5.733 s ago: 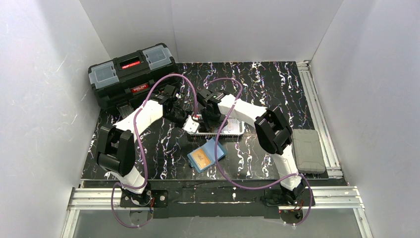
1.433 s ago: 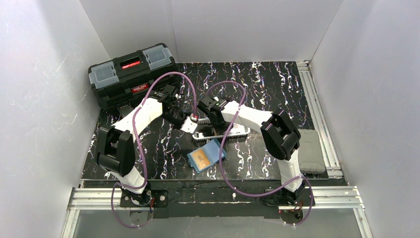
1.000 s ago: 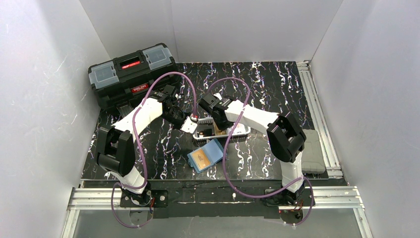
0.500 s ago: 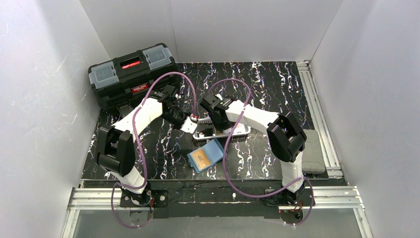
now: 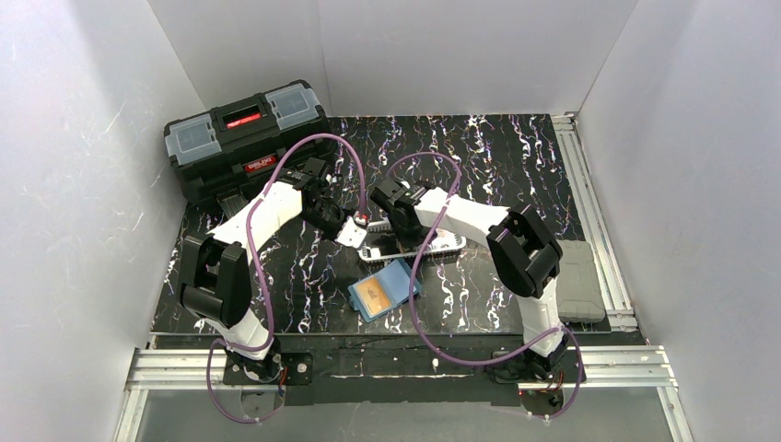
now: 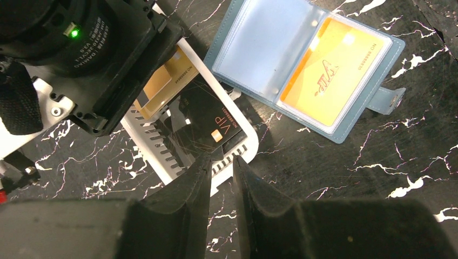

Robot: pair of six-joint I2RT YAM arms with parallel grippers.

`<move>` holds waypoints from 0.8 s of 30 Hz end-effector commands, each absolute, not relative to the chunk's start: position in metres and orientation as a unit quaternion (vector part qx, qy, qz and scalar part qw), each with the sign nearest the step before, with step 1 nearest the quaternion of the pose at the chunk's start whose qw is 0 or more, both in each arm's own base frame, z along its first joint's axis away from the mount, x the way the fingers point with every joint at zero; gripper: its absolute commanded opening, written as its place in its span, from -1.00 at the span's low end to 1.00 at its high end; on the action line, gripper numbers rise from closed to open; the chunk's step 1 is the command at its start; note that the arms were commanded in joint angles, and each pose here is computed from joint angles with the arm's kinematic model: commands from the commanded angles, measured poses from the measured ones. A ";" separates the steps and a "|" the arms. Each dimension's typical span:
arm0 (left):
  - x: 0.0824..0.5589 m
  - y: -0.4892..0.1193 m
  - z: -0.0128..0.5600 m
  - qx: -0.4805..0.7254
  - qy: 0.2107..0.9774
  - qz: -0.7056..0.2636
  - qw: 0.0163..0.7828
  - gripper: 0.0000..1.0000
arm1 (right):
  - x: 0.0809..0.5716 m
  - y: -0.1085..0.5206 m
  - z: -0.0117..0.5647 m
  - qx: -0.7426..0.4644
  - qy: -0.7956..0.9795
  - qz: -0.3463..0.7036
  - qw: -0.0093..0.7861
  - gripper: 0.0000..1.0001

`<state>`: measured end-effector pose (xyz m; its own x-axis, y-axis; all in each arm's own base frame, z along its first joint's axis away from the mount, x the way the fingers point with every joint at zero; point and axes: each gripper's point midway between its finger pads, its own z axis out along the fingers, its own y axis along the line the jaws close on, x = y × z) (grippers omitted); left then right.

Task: Put the credit cards into the card holder
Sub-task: Pick up the credit card from the storage box.

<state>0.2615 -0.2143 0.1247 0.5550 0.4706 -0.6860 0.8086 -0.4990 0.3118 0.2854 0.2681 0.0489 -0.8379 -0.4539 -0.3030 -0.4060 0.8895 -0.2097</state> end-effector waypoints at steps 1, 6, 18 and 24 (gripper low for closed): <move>0.254 -0.217 0.140 0.819 0.379 -0.277 0.330 -0.59 | 0.288 0.277 0.051 -0.230 0.955 -0.063 0.174 0.02; 0.253 -0.218 0.139 0.818 0.380 -0.280 0.329 -0.59 | 0.292 0.271 0.057 -0.225 0.953 -0.078 0.189 -0.22; 0.252 -0.219 0.141 0.817 0.378 -0.283 0.329 -0.59 | 0.301 0.251 0.081 -0.201 0.946 -0.103 0.232 -0.50; 0.252 -0.219 0.141 0.817 0.378 -0.285 0.329 -0.59 | 0.306 0.245 0.089 -0.189 0.945 -0.105 0.245 -0.54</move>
<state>0.2593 -0.2135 0.1243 0.5479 0.4733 -0.6898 0.8117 -0.5003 0.3014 0.2994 0.2567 0.0686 -0.8184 -0.4418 -0.3675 -0.3580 0.8922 -0.2755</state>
